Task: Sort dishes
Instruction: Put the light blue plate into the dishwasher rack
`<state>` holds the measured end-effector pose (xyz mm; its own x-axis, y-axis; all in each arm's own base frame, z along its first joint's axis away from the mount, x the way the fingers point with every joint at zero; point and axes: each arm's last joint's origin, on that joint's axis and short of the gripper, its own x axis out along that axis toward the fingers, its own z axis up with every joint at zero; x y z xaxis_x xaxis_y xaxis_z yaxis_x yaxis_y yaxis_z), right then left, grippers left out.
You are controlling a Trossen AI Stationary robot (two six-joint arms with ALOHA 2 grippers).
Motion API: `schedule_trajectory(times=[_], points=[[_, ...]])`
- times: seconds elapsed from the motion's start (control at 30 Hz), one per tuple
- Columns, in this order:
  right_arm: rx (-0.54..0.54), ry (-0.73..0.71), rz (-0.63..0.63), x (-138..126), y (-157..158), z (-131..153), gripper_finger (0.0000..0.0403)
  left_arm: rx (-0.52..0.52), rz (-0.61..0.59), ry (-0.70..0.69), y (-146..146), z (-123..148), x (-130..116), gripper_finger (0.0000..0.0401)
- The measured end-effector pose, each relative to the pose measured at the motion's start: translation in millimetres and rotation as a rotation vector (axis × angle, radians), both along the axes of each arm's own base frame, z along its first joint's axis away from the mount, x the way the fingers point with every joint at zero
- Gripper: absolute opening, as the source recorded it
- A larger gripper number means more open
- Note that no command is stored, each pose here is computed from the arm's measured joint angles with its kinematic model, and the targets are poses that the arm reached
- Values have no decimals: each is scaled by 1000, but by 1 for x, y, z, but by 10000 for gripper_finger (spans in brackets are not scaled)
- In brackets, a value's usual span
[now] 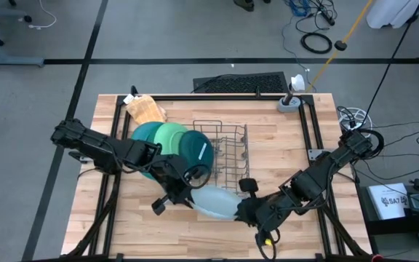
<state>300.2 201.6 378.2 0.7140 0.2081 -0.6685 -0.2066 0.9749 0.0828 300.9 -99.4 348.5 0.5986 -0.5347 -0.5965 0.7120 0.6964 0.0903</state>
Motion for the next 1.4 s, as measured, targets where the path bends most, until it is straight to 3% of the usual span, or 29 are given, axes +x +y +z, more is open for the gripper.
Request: schedule_trajectory(times=[0.13, 0.33, 0.47, 0.6, 0.73, 0.83, 1.0, 1.17, 1.4], points=[[-48, -34, -133, -1, -5, 1, 93, 34, 77, 12, 4, 0, 0, 22], [-108, -65, -207, -10, -8, 6, 194, 20, 104, 47, 6, -1, -1, 19], [-246, -133, -324, -26, -17, 17, 229, -5, 194, 99, 14, -3, 0, 19], [-414, -280, -490, -51, -25, 35, 232, -78, 320, 124, 23, -1, 4, 19], [-510, -413, -608, -70, -27, 50, 219, -223, 630, 92, 41, 6, 15, 18], [-552, -462, -642, -77, -24, 53, 208, -348, 760, 78, 54, 11, 20, 18], [-573, -486, -646, -77, -11, 46, 197, -542, 891, 68, 69, 11, 27, 18], [-609, -508, -638, -72, 11, 29, 191, -601, 1082, 79, 79, -6, 24, 18], [-647, -554, -623, -72, 41, 8, 190, -830, 1132, 13, 80, -27, 23, 19]])
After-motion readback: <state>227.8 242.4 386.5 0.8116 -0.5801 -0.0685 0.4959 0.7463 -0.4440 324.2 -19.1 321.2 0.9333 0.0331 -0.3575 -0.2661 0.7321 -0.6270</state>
